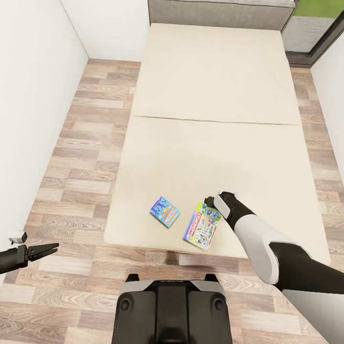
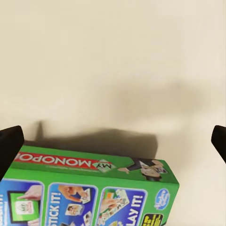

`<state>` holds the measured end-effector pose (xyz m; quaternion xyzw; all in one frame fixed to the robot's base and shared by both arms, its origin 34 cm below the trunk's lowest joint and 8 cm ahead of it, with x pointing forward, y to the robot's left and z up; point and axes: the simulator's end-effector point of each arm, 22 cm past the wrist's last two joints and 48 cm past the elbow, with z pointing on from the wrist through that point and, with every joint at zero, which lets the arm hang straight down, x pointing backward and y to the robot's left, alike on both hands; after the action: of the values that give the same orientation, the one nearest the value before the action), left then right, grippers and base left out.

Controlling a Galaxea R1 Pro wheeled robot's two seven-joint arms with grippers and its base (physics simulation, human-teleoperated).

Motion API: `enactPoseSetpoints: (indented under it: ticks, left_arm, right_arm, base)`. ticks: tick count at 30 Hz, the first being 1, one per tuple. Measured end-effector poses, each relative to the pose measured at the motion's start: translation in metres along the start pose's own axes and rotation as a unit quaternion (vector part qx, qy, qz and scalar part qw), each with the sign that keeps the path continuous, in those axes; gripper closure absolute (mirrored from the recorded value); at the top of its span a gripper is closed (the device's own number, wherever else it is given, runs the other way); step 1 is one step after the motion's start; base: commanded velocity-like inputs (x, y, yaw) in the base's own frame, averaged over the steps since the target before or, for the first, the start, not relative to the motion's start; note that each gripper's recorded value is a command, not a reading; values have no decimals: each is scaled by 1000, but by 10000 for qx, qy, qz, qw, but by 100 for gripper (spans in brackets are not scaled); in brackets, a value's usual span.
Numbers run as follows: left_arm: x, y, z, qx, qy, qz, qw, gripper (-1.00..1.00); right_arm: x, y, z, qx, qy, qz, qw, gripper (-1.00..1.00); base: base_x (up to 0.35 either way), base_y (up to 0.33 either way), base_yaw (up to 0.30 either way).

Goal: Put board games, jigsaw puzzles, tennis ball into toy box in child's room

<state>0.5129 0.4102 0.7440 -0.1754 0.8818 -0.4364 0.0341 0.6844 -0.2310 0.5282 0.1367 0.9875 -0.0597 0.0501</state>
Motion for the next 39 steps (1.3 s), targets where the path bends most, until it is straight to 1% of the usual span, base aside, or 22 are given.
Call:
enactPoseSetpoints:
  ticks: [7,25,31,39]
  left_arm:
    - [1,2,1,-6,11,-17,10000,-100]
    - [7,12,6,-53,90,-122,9999,-100]
    - [8,13,7,-52,98,-137,9998,-100]
    - [8,13,7,-51,98,-138,9998,-100]
  right_arm:
    - [2,0,2,6,24,-3,10000,-100]
    - [17,-2,17,38,155,-25,9999,-100]
    - [22,-3,19,49,189,-37,9998,-100]
    - [22,-3,19,51,178,-35,9998,-100]
  base:
    - [0,0,0]
    - [-2,0,0]
    - [-171,0,0]
    - [-46,0,0]
